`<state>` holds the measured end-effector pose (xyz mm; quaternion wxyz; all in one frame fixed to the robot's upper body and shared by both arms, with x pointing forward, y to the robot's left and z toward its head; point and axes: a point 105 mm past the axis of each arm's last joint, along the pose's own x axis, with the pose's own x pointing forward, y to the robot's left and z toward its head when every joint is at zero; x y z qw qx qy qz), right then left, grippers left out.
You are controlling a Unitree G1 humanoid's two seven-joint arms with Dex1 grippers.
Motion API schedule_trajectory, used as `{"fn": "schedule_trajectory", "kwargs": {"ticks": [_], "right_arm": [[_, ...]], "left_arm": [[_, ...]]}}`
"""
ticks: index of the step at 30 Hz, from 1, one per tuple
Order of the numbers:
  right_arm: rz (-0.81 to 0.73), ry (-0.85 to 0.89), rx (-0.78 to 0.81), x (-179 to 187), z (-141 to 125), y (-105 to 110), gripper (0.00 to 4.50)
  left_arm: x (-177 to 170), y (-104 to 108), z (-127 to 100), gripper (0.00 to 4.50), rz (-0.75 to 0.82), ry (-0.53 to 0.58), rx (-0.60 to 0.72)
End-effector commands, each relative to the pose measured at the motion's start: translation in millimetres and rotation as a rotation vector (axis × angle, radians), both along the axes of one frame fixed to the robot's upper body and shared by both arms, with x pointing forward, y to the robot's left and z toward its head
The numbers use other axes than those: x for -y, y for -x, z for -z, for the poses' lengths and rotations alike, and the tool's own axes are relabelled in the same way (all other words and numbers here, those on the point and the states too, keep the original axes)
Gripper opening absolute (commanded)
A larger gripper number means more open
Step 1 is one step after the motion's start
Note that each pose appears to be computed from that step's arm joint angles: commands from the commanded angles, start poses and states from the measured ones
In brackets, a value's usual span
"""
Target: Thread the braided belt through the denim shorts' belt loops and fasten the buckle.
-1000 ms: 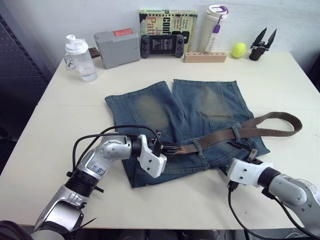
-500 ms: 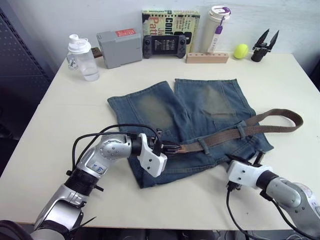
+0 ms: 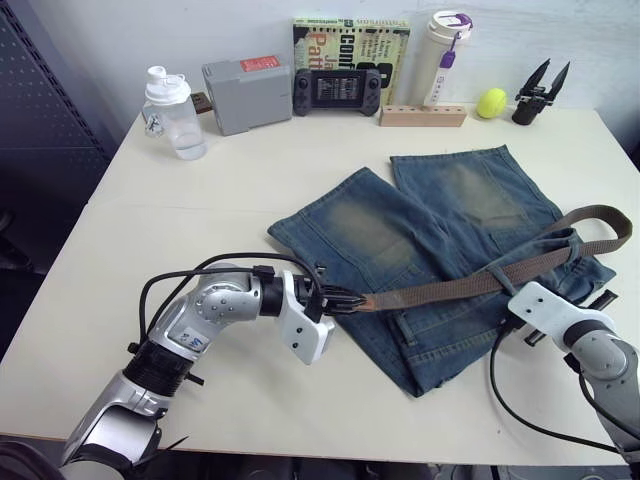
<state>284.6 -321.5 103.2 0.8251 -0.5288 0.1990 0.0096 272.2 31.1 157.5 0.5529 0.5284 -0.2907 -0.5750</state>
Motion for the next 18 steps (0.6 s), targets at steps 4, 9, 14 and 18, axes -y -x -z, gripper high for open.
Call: {"fn": "schedule_trajectory", "kwargs": {"ticks": [4,9,14,18], "right_arm": [[-0.032,-0.074,-0.023,-18.7,7.6,1.2,0.02],[-0.043,-0.157,-0.019,-21.3,-2.6,10.7,0.88],[-0.098,-0.180,-0.073,-9.5,-27.0,27.1,3.02],[-0.175,-0.307,-0.093,-15.2,-54.2,35.9,4.39]], "left_arm": [[0.7,5.1,-8.0,0.00,0.016,0.026,0.024],[-1.9,1.2,-8.4,0.00,0.001,0.030,0.024],[-2.9,-0.4,-9.3,0.00,-0.005,0.042,0.024],[-2.4,0.4,-10.6,0.00,0.001,0.062,0.025]]}}
